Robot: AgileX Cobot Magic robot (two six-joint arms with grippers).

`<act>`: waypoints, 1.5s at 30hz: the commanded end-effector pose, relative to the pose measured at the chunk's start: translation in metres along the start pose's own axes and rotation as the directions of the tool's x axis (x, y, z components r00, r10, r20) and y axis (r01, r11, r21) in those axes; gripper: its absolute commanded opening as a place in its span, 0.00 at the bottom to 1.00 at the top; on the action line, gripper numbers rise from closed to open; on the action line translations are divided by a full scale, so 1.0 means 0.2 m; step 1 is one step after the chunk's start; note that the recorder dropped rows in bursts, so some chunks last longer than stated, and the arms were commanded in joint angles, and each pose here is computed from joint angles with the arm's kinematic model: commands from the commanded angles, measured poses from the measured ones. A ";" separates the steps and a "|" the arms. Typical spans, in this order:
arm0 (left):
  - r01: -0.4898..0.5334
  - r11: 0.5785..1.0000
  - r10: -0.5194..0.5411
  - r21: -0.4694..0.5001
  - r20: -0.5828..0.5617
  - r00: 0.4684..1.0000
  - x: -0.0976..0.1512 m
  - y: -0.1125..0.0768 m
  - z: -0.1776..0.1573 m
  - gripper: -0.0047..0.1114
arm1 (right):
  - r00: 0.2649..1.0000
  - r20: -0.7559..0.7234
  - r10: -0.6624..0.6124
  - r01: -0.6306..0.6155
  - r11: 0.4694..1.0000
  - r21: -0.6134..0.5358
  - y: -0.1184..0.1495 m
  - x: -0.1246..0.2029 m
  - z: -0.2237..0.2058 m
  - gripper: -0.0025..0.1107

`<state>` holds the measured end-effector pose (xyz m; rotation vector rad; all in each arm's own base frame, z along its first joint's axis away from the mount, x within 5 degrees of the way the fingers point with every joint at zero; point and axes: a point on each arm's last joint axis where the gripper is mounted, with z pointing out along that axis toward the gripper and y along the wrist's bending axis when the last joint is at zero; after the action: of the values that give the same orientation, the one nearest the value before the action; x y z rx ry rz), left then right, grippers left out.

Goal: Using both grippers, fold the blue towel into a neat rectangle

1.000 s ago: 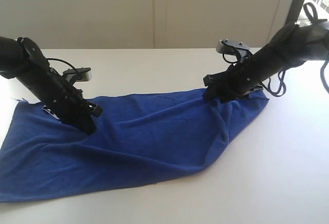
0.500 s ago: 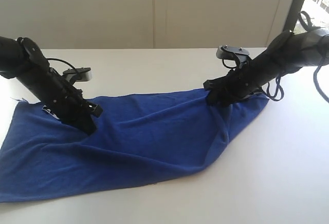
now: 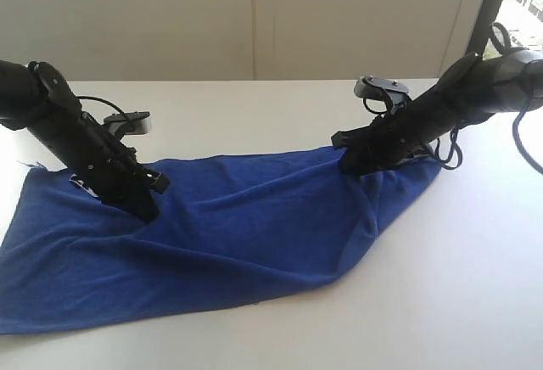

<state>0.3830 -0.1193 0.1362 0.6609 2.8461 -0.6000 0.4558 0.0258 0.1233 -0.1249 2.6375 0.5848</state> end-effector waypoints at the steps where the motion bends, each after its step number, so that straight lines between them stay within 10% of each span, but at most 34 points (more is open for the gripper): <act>1: 0.000 1.000 0.003 0.020 -0.123 0.992 0.08 0.02 0.12 0.04 | 1.000 0.002 -0.008 0.008 1.000 -0.011 0.00 0.00 0.00 0.31; 13: 0.000 1.000 0.003 0.020 -0.123 0.992 0.08 0.02 0.12 0.04 | 0.999 0.031 -0.007 0.006 1.000 0.011 -0.01 -0.02 0.00 0.02; 28: -0.002 1.000 0.005 0.025 -0.129 0.992 0.08 0.02 0.12 0.04 | 0.996 -0.062 -0.068 0.082 0.966 0.247 0.02 -0.02 -0.43 0.02; 45: -0.043 0.999 0.043 -0.003 -0.016 0.999 0.03 -0.05 -0.06 0.04 | 0.948 -0.309 0.084 0.084 0.865 0.494 -0.05 0.41 -0.68 0.02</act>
<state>0.3792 -0.1192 0.1443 0.6832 2.8292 -0.5827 0.3423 -0.0350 0.1969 -0.0781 2.9831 -0.1053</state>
